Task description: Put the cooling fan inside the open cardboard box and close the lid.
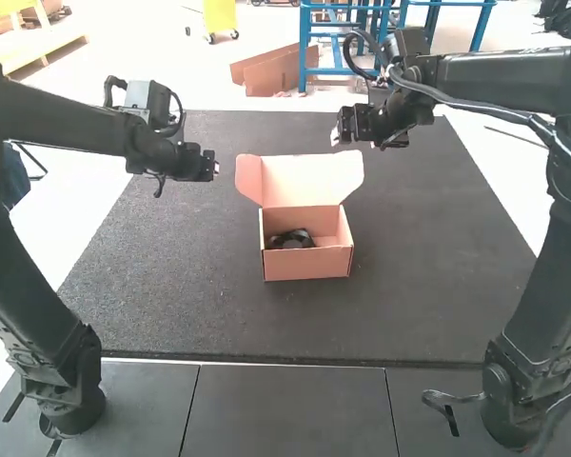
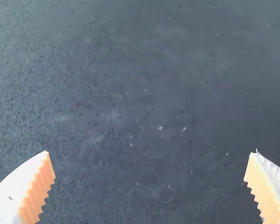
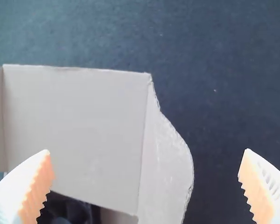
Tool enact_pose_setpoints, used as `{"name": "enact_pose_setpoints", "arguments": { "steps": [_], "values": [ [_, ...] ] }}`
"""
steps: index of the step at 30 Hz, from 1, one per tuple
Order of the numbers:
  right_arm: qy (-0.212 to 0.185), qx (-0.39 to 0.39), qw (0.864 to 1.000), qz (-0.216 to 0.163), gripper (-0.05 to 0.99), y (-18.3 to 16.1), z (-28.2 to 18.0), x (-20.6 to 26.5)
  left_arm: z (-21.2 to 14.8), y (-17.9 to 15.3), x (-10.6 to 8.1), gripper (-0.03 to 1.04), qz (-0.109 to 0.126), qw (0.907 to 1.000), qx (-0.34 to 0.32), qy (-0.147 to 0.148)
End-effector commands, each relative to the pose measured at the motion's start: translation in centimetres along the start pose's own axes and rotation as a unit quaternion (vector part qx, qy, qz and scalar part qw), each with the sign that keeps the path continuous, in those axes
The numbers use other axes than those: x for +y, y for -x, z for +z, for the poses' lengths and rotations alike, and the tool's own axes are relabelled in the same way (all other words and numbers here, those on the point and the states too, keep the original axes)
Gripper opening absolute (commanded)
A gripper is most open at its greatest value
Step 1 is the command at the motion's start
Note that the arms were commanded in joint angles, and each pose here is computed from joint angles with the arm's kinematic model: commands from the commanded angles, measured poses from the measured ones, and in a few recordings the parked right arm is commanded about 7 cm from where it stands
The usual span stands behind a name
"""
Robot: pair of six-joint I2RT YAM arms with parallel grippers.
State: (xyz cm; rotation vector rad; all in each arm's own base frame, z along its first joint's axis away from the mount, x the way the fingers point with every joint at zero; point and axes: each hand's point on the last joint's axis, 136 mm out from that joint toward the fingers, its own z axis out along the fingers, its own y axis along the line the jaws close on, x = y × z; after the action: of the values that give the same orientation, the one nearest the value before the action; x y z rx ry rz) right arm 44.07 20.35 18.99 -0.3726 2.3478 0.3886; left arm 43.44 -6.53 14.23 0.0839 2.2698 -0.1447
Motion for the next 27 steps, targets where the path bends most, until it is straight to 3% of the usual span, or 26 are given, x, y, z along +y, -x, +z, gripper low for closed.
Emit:
{"name": "enact_pose_setpoints", "arguments": {
  "steps": [1,9,15,21,27],
  "values": [
    [-0.010,-0.005,1.000,0.017,0.90,1.2,0.8,-0.5,0.6,1.7,-1.0,0.96,0.004,0.9998,-0.015,-0.011],
    [-0.017,0.017,0.998,0.055,0.90,1.8,1.8,-2.0,2.4,2.1,-1.3,0.96,0.006,0.9998,-0.013,-0.013],
    [-0.026,0.024,0.997,0.067,0.90,1.6,2.0,-3.3,2.0,2.1,-3.6,0.96,0.023,0.9992,-0.007,-0.031],
    [-0.020,0.033,0.996,0.080,0.90,1.3,1.9,-3.5,0.1,3.1,-5.7,0.96,0.024,0.9983,-0.018,-0.051],
    [-0.011,0.046,0.996,0.081,0.90,0.7,1.9,-2.9,-1.0,3.5,-6.5,0.96,0.024,0.9977,-0.024,-0.058]
  ]
}}
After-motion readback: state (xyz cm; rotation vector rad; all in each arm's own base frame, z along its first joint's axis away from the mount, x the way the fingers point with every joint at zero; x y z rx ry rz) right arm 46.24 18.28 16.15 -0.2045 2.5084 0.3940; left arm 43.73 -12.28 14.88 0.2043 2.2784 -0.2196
